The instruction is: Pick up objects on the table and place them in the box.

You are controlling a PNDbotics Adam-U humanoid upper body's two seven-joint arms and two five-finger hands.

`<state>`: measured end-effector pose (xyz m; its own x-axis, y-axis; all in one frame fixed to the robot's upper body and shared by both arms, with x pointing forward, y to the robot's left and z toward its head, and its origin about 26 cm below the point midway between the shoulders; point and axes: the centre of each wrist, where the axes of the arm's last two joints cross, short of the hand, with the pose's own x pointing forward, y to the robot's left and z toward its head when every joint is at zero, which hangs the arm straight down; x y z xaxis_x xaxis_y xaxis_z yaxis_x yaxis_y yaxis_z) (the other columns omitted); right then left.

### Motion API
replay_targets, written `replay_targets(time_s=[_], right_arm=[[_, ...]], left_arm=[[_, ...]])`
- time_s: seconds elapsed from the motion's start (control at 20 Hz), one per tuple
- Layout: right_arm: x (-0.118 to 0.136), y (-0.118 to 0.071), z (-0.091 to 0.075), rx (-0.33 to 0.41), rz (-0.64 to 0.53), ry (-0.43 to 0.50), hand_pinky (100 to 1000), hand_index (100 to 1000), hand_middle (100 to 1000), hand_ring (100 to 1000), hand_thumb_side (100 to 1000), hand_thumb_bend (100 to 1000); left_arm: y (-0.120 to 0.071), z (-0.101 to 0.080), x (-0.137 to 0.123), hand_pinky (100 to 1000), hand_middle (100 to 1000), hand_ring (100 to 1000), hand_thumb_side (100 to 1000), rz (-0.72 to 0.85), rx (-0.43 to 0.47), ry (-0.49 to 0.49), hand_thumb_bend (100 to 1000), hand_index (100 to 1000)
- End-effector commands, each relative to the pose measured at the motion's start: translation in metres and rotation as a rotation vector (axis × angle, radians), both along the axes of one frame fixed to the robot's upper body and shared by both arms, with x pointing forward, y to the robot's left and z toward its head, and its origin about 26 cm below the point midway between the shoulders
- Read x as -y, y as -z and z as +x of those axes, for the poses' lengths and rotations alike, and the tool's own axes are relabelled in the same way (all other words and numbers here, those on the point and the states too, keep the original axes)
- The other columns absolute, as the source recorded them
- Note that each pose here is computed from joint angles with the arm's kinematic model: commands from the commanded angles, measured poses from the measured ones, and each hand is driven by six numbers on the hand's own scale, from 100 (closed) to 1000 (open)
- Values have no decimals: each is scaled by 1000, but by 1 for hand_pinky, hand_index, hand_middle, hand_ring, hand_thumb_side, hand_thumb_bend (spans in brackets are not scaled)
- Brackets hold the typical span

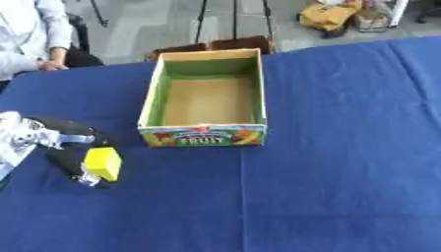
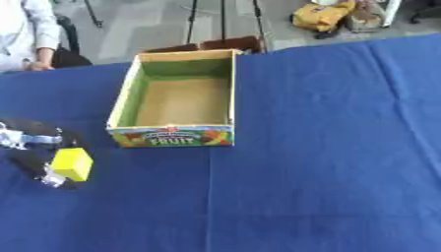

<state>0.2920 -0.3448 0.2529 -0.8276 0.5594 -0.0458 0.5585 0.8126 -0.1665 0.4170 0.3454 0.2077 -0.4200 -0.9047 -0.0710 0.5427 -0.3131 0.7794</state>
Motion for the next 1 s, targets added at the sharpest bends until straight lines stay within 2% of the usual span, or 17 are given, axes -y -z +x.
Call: replay_targets(time_s=[0.05,0.2,0.45,0.55,0.85,1.0], right_arm=[[0,-9,-3,32,-13,-3,678,782,625,769,1000,237],[0,-9,-3,32,-13,-3,679,782,625,770,1000,238],[0,-9,-3,34,-12,-5,679,784,624,770,1000,241],[0,-10,-3,34,-12,-5,680,784,623,771,1000,238],[0,-10,-4,34,-12,-5,681,786,622,770,1000,248],[0,-10,-4,35,-11,-5,682,786,622,770,1000,249]], left_arm=[[-12,-2,-10,731,869,888,728,38,20,-26,542,1000],[-17,-3,-9,680,815,849,730,34,46,-35,482,994],[-20,-4,-8,560,731,762,681,34,115,-52,330,915],[-20,-4,-8,544,719,751,651,40,134,-59,323,901],[-20,-6,-5,474,661,701,662,67,185,-52,254,815],[-19,-6,-4,461,650,690,661,72,204,-47,247,807]])
